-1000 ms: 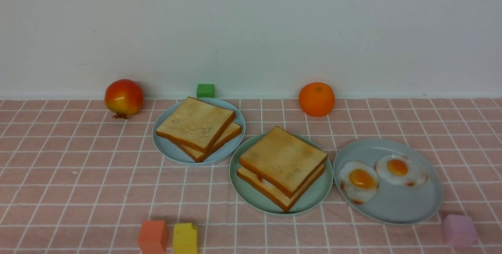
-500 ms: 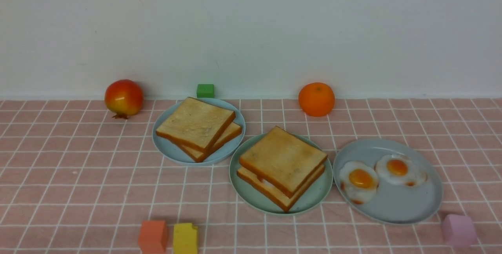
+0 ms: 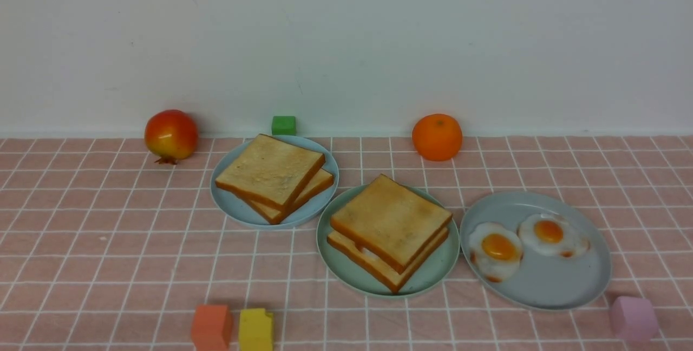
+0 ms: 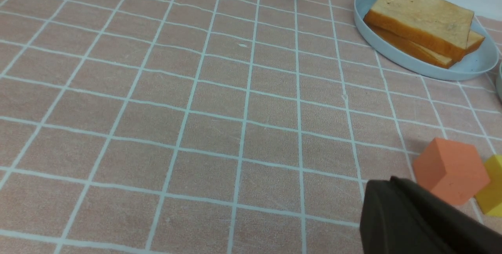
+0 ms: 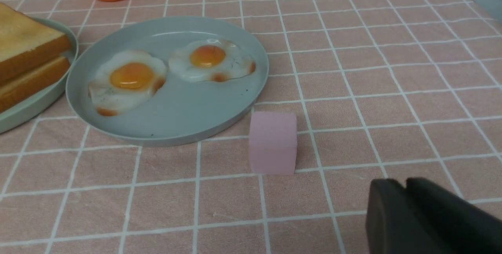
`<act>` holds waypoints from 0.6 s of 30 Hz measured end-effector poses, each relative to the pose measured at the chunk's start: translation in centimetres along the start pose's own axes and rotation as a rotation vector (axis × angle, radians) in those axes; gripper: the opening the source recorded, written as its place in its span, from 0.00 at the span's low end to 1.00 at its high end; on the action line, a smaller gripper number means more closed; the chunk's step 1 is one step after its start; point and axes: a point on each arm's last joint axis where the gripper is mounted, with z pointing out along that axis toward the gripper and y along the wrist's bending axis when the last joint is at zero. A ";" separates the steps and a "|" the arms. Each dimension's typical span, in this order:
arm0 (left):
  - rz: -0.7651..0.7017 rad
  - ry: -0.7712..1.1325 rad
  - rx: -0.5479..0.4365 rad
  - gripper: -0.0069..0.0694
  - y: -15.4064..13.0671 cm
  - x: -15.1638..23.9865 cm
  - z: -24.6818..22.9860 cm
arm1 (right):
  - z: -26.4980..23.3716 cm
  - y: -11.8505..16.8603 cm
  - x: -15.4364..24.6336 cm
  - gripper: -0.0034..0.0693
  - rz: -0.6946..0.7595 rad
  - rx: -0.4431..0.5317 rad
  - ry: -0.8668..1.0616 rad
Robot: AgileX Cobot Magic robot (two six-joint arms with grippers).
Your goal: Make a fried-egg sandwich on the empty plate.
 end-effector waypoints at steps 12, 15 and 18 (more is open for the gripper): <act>-0.001 0.000 0.000 0.15 0.0 0.0 0.0 | 0.0 0.0 0.0 0.21 0.000 0.000 0.000; -0.001 0.000 0.000 0.15 0.0 0.0 0.0 | 0.0 0.0 0.0 0.21 0.000 0.000 0.000; -0.001 0.000 0.000 0.16 0.0 0.0 0.0 | 0.0 0.0 0.0 0.22 0.000 0.000 0.000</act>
